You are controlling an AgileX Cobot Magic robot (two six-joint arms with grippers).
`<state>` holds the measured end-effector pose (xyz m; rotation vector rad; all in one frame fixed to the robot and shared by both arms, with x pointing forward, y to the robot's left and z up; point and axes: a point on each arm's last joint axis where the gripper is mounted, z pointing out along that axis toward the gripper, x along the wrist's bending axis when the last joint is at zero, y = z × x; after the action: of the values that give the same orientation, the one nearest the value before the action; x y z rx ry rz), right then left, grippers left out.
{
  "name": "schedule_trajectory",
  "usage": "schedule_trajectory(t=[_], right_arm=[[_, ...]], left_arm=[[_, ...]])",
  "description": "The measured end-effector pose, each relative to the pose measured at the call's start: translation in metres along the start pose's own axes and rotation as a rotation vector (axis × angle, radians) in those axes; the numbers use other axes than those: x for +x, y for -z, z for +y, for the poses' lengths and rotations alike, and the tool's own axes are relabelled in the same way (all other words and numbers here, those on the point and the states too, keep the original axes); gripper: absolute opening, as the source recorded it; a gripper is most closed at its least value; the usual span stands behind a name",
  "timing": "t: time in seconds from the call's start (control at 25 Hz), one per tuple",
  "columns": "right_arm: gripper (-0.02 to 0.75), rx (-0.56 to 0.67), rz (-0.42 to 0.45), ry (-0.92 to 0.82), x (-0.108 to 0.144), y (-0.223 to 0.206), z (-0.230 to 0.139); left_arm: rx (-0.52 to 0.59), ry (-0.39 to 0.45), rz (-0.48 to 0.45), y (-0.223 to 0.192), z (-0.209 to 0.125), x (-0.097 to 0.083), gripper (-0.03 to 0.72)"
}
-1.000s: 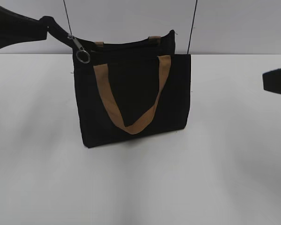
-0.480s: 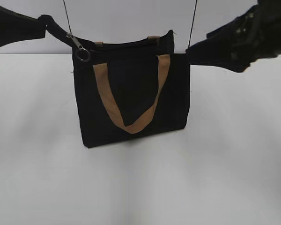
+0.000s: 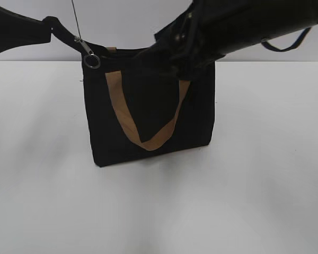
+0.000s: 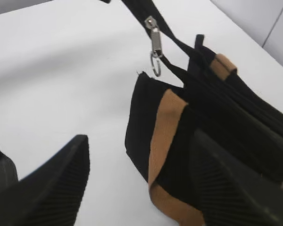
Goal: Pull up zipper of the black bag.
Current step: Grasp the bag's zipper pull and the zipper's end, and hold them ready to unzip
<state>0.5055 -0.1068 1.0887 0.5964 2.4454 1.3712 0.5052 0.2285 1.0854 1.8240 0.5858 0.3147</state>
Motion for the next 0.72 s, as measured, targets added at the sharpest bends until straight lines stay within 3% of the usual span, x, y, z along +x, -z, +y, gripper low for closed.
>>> schedule_trajectory(t=[0.72], right_arm=[[0.503, 0.029, 0.009, 0.029, -0.007, -0.108, 0.011]], left_arm=[[0.0, 0.0, 0.001, 0.0, 0.0, 0.0, 0.017]])
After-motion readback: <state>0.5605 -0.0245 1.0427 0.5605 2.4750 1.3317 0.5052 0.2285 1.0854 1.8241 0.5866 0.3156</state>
